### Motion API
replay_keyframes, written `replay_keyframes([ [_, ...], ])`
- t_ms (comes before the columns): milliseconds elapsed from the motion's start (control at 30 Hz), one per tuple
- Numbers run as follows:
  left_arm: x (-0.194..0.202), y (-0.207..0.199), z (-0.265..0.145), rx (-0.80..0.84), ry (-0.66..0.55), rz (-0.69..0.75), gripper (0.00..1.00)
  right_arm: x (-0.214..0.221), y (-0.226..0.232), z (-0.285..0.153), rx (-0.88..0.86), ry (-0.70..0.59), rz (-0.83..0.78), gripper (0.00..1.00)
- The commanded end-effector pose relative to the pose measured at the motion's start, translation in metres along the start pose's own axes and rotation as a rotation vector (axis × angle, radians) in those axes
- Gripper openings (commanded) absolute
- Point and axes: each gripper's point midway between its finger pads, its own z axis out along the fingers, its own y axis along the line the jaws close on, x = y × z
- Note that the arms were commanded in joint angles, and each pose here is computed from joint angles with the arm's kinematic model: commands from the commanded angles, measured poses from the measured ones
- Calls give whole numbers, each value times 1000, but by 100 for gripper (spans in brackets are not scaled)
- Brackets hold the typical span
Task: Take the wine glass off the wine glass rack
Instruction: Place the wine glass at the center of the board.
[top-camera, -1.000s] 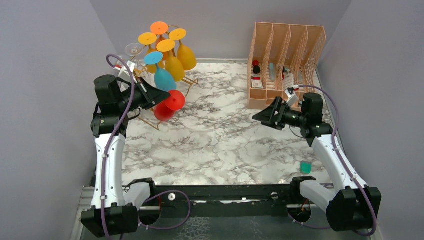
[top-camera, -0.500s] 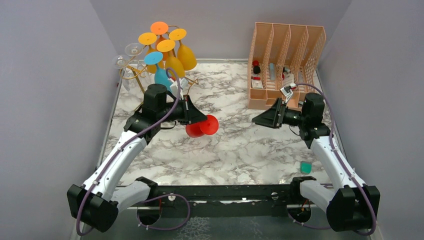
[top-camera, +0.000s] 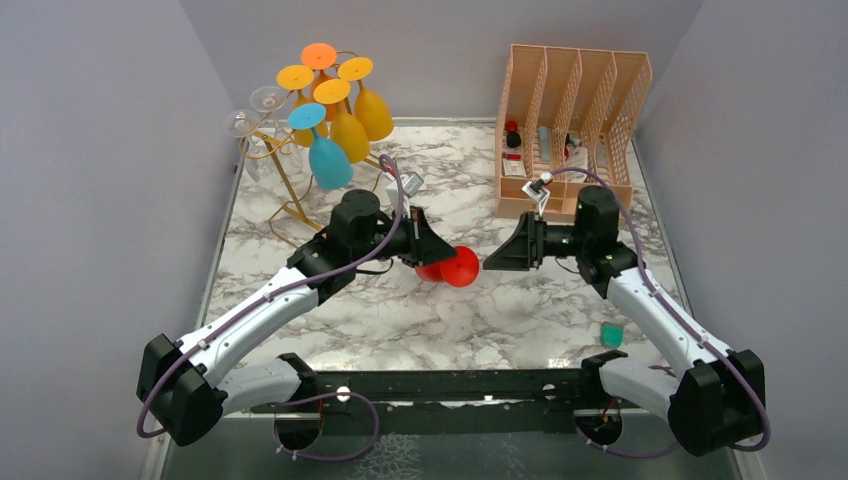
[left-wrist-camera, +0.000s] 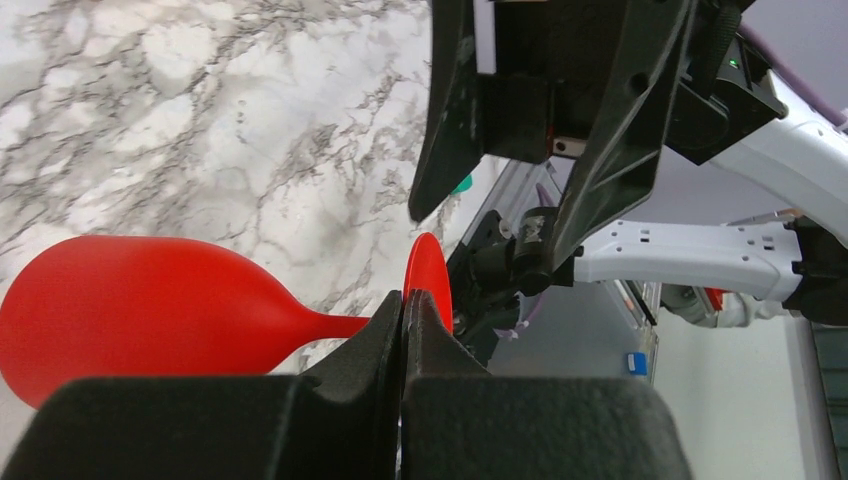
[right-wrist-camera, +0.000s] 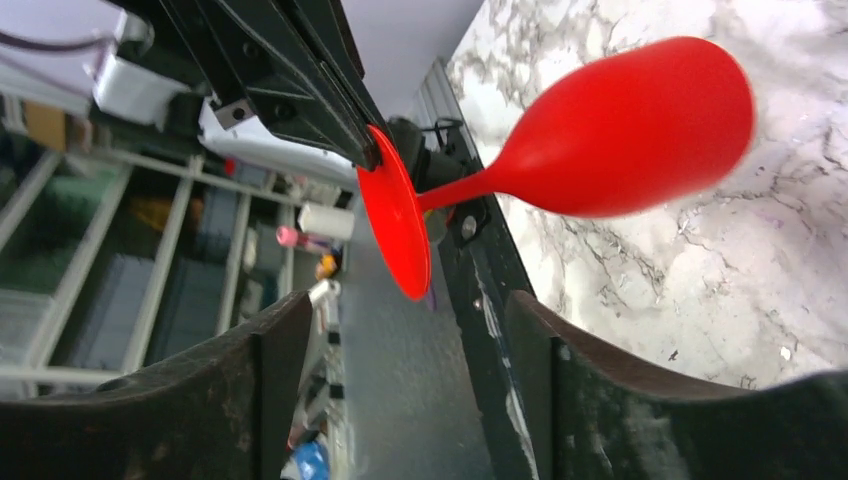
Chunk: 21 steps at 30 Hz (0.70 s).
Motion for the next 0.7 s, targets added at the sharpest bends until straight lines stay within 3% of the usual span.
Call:
replay_keyframes([
  [0,-12,-13,8,38,-78,21,0,-1,5,11,-9,28,-58,55],
  [133,-7,-15,8,52,-76,14,0,3,6,12,-22,36,-68,45],
  [300,0,-20,10,82,-53,12,0,4,12,13,-64,45,-67,16],
  [467,3,-20,9,89,-49,14,0,3,14,14,-76,31,-71,1],
  [500,5,-19,9,85,-43,16,7,2,13,14,-68,22,-75,1],
  [600,12,-12,7,54,-16,19,44,0,10,14,-48,0,-92,1],
  [667,19,-5,5,24,9,24,57,-1,10,14,-39,-7,-99,1],
])
